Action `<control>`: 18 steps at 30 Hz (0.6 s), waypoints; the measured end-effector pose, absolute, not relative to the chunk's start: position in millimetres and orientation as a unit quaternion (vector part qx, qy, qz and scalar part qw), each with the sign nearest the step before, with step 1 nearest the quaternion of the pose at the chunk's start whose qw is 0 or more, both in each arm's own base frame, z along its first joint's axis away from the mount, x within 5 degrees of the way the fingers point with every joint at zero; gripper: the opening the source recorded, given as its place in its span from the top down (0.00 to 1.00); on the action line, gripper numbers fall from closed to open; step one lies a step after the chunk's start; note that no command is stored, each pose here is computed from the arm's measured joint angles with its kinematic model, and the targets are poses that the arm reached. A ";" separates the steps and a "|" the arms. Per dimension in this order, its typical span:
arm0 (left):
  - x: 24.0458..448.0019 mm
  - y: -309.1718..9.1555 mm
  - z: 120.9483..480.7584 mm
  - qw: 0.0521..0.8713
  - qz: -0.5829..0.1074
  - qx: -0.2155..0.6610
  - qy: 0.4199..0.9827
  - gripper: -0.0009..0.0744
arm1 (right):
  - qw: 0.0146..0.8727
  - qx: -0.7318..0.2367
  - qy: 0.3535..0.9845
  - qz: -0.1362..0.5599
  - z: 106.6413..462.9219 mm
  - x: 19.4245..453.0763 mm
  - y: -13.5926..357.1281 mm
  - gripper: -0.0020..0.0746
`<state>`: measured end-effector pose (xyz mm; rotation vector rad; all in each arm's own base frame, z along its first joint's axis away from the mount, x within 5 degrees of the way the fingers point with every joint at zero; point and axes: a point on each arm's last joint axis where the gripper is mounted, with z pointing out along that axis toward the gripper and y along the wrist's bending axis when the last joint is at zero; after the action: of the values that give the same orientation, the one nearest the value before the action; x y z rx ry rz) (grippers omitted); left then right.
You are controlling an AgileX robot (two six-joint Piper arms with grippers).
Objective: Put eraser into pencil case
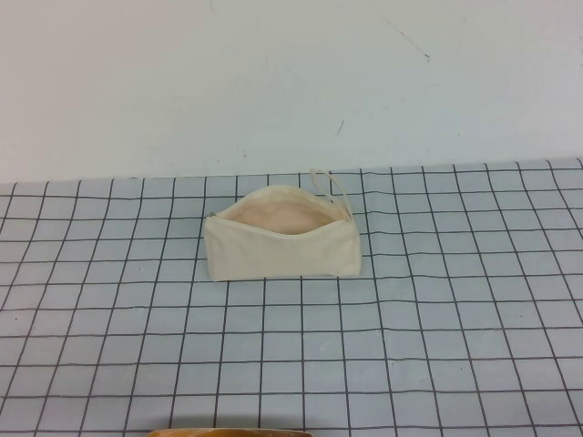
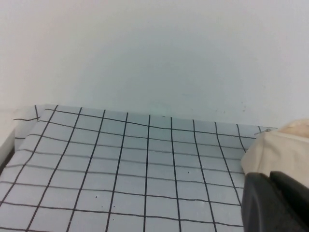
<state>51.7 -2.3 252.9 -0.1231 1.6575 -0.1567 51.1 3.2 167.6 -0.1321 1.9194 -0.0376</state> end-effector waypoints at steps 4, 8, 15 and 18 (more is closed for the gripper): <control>50.2 -1.3 215.6 0.662 -0.056 -0.058 0.745 0.99 | 0.572 -0.056 0.818 -0.016 167.6 51.1 3.2 0.98; 53.2 -1.4 192.4 0.636 -0.045 -0.048 0.769 0.99 | 0.572 -0.056 0.818 -0.016 167.6 51.1 3.2 0.98; 53.4 -1.8 174.3 0.603 -0.045 -0.048 0.795 0.99 | 0.572 -0.055 0.818 -0.015 167.6 51.1 3.2 0.98; 53.3 -1.9 173.8 0.600 -0.045 -0.048 0.797 0.99 | 0.572 -0.055 0.818 -0.015 167.6 51.1 3.2 0.98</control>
<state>53.3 -1.9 173.8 -0.1115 1.8475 -0.1047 51.1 3.2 167.6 -0.1284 1.9196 -0.0351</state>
